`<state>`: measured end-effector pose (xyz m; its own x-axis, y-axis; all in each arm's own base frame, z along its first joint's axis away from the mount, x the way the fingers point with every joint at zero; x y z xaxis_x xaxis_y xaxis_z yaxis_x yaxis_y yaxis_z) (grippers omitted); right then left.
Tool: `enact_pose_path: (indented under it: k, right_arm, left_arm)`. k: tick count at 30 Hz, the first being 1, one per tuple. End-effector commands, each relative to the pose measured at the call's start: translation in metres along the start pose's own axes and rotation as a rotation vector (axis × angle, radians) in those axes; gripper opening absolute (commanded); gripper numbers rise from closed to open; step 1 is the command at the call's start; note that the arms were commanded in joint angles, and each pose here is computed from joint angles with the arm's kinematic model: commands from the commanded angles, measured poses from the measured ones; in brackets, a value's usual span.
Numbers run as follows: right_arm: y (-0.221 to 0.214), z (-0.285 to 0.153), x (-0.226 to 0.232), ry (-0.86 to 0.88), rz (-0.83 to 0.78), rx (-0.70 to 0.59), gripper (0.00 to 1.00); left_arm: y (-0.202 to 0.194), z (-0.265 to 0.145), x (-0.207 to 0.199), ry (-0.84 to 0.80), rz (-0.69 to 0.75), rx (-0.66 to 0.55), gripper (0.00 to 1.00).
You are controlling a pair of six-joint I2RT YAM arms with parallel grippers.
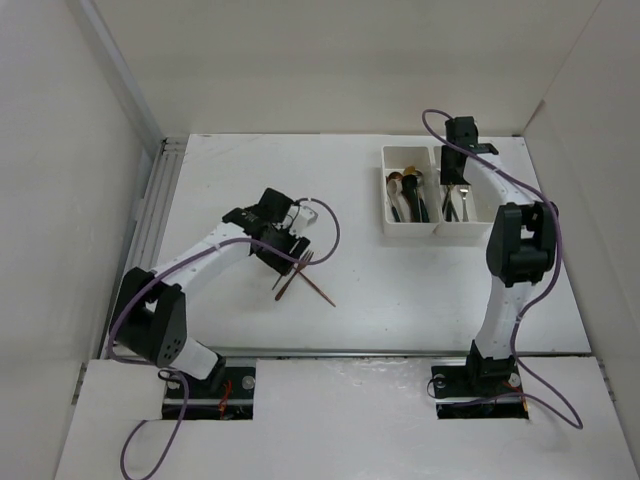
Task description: Sort the eating utensils into containers
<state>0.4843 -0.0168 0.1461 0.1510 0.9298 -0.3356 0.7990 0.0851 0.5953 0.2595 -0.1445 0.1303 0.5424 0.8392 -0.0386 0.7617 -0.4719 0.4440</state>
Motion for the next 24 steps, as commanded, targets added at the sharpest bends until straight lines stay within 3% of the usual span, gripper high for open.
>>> enact_pose_path:
  k: [1,2,5,10,14,16,24]
  right_arm:
    - [0.03,-0.041,-0.017,0.016,0.106,-0.141,0.54]
    - [0.029,-0.046,-0.018,0.026,0.121,-0.156,0.54]
    - [0.027,-0.053,-0.02,0.035,0.125,-0.168,0.55]
    - [0.027,-0.064,-0.025,0.025,0.134,-0.187,0.55]
    - [0.028,-0.072,-0.029,0.025,0.142,-0.207,0.55]
    - [0.022,-0.067,-0.027,0.025,0.137,-0.196,0.55]
    - [0.021,-0.076,-0.029,0.034,0.148,-0.224,0.55]
  left_arm:
    - [-0.005,0.007,-0.004,-0.004,0.081,0.024,0.56]
    - [-0.008,0.013,-0.003,0.003,0.08,0.046,0.52]
    - [-0.014,0.03,-0.007,0.003,0.061,0.104,0.52]
    - [-0.017,0.045,-0.009,0.013,0.055,0.096,0.48]
    - [-0.02,0.057,-0.005,0.046,0.025,0.108,0.33]
    - [-0.013,0.059,-0.004,0.056,0.026,0.076,0.33]
    - [-0.022,0.075,-0.006,0.023,0.002,0.138,0.36]
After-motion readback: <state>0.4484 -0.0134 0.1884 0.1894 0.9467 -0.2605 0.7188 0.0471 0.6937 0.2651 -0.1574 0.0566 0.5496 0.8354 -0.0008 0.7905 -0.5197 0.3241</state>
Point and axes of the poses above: each gripper's point midway between its finger pads, its own z axis out along the fingers, its own x axis along the line the jaws close on, y = z × x, the point moved 4 cm from there along -z, back along the fingers, and after that the axes turned 6 degrees about -z, right-handed, at the moved point
